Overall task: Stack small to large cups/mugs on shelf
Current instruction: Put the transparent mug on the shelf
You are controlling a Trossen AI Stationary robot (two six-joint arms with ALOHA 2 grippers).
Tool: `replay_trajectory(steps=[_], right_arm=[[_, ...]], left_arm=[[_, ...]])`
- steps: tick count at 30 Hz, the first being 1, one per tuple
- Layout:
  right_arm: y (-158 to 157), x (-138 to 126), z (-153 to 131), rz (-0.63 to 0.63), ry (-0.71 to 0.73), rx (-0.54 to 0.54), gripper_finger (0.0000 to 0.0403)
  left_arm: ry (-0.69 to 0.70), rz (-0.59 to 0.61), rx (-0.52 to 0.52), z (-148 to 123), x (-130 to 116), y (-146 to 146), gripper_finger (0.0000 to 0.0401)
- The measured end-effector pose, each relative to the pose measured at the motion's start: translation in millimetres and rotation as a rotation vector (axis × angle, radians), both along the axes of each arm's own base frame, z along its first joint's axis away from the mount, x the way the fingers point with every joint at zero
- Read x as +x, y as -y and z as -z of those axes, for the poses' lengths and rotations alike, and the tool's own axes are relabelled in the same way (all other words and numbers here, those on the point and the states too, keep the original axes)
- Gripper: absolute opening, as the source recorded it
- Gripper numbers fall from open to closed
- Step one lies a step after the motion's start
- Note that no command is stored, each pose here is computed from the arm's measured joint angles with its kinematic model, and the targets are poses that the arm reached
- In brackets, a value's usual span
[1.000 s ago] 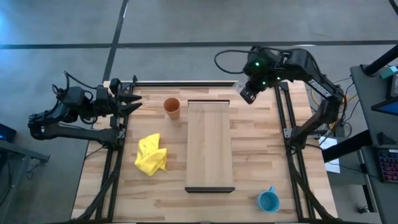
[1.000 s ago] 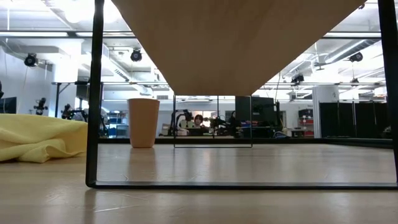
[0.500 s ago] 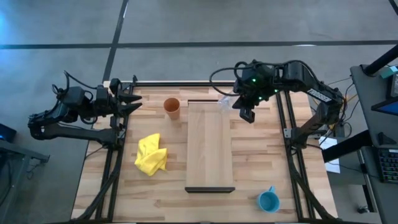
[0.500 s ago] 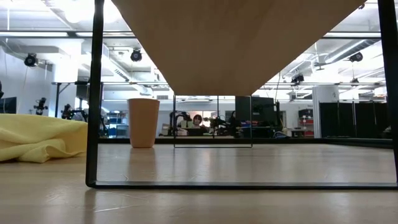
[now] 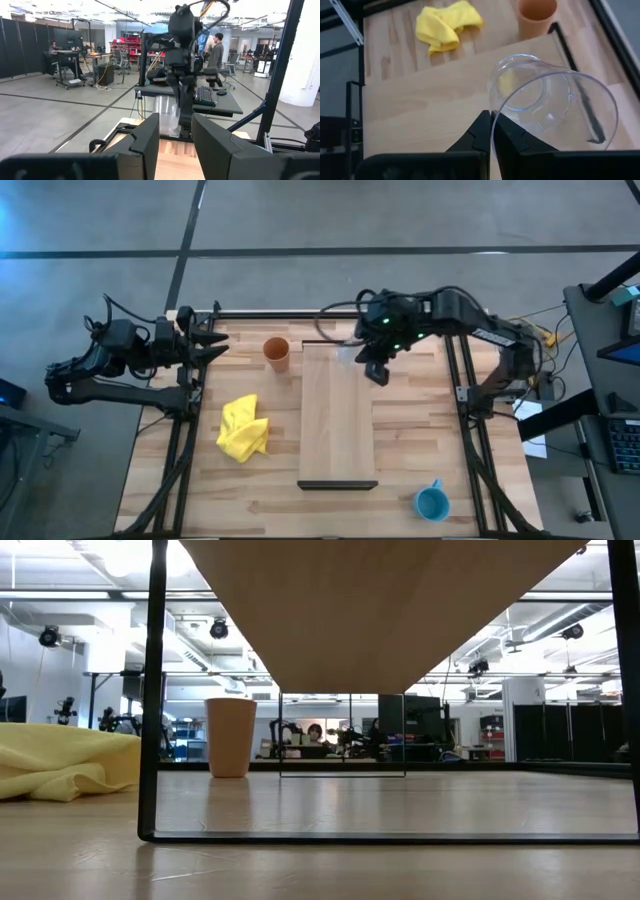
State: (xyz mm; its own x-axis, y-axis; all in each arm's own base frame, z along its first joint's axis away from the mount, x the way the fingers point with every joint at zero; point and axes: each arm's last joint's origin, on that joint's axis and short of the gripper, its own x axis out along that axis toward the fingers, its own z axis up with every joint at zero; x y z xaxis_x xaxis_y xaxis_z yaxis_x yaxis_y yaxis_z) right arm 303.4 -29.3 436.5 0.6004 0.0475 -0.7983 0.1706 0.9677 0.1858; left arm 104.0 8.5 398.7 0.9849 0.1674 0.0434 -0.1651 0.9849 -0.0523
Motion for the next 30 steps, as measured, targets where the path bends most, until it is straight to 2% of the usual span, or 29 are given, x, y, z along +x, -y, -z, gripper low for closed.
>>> replay_trajectory(steps=[4,10,15,27,30], right_arm=[[1.8,13.0,11.8,0.088,-0.048,0.035,0.0009],[3.3,22.7,18.9,0.137,-0.075,0.062,0.0009],[3.7,25.4,28.7,0.180,-0.152,0.091,0.0009],[5.3,39.0,46.2,0.192,-0.219,0.097,0.0009],[7.3,42.6,49.4,0.210,-0.216,0.068,0.0009]], left_arm=[[0.000,0.000,0.000,0.0,0.0,0.0,0.0102],[0.000,0.000,0.000,0.0,-0.1,0.0,0.0102],[0.000,0.000,0.000,0.0,-0.1,0.0,0.0102],[-0.014,0.001,-0.001,4.3,1.9,-0.1,0.0102],[-0.019,0.001,-0.002,5.0,3.1,-0.1,0.0102]])
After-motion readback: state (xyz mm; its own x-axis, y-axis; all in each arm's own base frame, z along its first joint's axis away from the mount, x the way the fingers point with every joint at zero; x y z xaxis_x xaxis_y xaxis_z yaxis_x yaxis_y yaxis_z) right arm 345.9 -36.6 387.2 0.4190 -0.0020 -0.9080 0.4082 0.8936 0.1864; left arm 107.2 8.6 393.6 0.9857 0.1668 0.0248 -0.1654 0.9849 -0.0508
